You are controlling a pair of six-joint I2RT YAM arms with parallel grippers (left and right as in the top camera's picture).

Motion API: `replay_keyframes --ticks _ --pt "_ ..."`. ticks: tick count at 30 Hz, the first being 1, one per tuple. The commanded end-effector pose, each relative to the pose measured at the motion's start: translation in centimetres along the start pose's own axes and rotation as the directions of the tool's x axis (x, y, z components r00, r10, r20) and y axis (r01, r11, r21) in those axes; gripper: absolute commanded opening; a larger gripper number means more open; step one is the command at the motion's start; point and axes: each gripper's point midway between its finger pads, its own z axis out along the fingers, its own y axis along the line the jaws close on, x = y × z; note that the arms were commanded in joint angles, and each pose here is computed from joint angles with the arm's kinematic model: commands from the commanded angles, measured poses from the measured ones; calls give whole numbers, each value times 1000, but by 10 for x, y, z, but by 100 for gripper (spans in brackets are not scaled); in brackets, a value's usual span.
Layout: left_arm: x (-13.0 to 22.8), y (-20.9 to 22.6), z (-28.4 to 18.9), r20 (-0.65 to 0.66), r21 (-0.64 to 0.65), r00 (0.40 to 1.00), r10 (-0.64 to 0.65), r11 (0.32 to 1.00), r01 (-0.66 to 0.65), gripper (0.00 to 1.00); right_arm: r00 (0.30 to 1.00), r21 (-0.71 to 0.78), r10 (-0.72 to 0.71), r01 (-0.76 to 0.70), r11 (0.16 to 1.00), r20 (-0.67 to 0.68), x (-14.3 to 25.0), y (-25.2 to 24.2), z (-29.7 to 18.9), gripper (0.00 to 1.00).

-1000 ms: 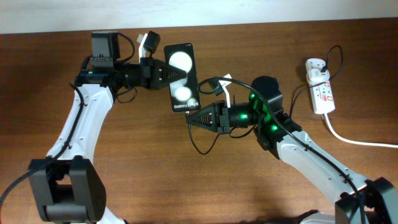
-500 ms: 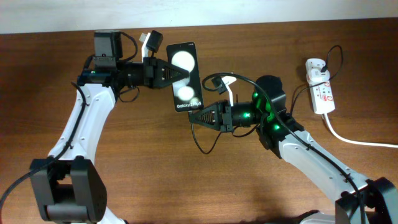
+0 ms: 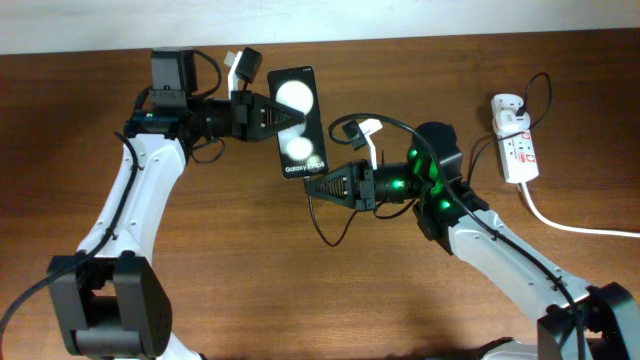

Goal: Plug charger to phone and switch on socket
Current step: 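Push the plug into the phone port with the right gripper, then lower the phone onto the table with the left gripper and release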

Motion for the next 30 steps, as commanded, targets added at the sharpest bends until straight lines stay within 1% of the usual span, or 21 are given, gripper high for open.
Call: replay_keyframes --ticks 1,3,7,8,9,12,13,15,16,19,21,23,30 --pt "10 -20 7 -40 66 999 25 998 -23 0 989 80 -70 60 995 132 -36 -6 -17 10" --pt "7 -16 6 -28 44 999 24 999 -23 0 992 80 -42 32 996 117 -32 -9 -17 25" --pt "0 -4 -2 10 -21 1000 23 1000 -23 0 997 124 37 -45 991 64 -12 -26 -17 44" --pt "-4 4 -5 32 -66 999 23 998 -21 0 999 130 37 -42 991 37 -5 -30 -17 51" --pt "-6 10 -6 45 -103 999 23 994 -19 0 999 138 44 -47 989 27 -1 -33 -17 54" --pt "-11 31 -9 84 -217 996 17 976 2 0 999 156 43 -44 987 5 7 -38 -18 57" --pt "-10 41 -12 100 -270 995 -9 962 36 0 999 160 40 -39 986 -1 9 -39 -18 58" --pt "-3 59 -16 96 -355 995 -13 934 46 0 999 177 44 -43 983 -2 11 -43 -19 59" --pt "9 77 -22 84 -439 995 -47 895 80 0 998 213 58 -57 975 6 13 -50 -20 60" --pt "29 101 -32 58 -547 992 -112 828 126 0 995 276 100 -102 956 23 16 -63 -23 61" --pt "38 111 -35 44 -575 988 -145 805 144 0 995 289 93 -94 953 18 18 -66 -24 61" --pt "44 124 -35 39 -578 982 -186 797 174 0 993 311 114 -116 943 22 21 -71 -26 61" --pt "70 186 -31 28 -584 935 -353 753 302 0 983 370 181 -179 912 28 31 -83 -30 61"
